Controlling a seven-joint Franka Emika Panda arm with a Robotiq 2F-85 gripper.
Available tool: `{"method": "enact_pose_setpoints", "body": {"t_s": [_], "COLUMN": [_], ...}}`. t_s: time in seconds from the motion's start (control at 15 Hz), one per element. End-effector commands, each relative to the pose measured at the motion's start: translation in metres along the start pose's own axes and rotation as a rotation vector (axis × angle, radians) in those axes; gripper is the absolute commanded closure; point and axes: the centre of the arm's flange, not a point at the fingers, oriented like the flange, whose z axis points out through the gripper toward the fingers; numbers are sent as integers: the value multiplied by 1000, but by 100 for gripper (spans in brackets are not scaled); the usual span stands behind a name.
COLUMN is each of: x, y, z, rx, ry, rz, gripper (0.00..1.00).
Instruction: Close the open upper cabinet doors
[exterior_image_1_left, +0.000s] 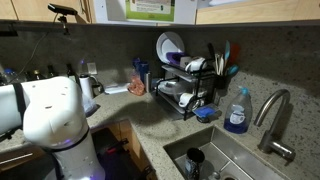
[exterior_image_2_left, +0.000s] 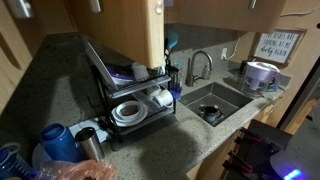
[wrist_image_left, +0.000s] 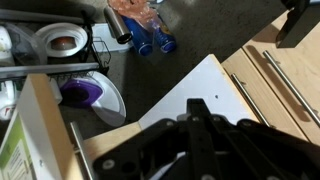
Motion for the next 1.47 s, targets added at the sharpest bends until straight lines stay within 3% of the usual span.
{"method": "enact_pose_setpoints", "body": {"t_s": [0.0,0.33,1.0,1.4], "x": [11,19,29,28], "y": [1,5,33,42], "z": [11,0,2,-17], "rx": [-53,-135,-288,-373], "ry": [110,232,334,386], "rz": [-30,-54,-69,-56], "gripper": [100,100,100,100]}}
